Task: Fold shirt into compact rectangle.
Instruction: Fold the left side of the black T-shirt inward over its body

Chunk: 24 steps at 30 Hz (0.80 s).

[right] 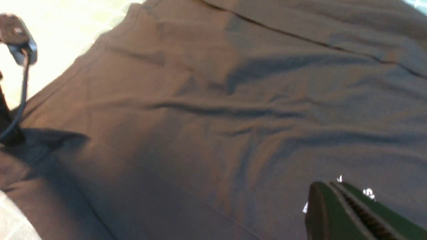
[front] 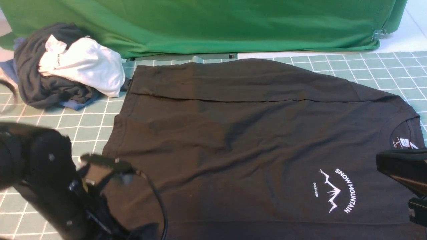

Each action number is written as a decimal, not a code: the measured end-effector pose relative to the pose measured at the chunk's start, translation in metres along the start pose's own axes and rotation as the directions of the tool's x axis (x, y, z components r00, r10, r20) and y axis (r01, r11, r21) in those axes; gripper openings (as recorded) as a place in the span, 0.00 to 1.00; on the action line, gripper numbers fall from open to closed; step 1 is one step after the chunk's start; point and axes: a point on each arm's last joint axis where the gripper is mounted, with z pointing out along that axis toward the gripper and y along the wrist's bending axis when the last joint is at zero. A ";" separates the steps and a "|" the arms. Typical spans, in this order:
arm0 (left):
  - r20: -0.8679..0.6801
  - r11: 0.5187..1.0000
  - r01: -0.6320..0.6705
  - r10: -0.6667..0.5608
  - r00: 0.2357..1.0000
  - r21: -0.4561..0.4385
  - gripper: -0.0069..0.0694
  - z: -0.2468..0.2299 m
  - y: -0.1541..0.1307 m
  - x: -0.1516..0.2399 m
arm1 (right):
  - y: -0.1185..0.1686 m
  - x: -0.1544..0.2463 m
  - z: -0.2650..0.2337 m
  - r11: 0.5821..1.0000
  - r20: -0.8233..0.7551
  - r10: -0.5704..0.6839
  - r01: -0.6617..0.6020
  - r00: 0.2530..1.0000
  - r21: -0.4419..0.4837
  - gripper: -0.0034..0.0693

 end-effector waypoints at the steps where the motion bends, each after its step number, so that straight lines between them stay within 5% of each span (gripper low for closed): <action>1: 0.032 1.000 -0.007 0.007 0.999 -0.001 0.11 -0.008 -0.001 -0.003 | 0.000 0.000 0.000 1.000 0.001 0.000 0.000 1.000 0.000 0.06; 12: 0.370 0.974 -0.040 0.122 0.921 -0.223 0.11 -0.110 0.005 -0.066 | 0.000 -0.001 0.000 1.000 0.010 0.000 0.000 1.000 -0.001 0.06; 24: 0.285 0.933 0.017 0.092 0.954 -0.358 0.11 -0.073 0.029 -0.147 | 0.000 -0.001 0.000 1.000 0.011 0.000 0.000 1.000 -0.001 0.06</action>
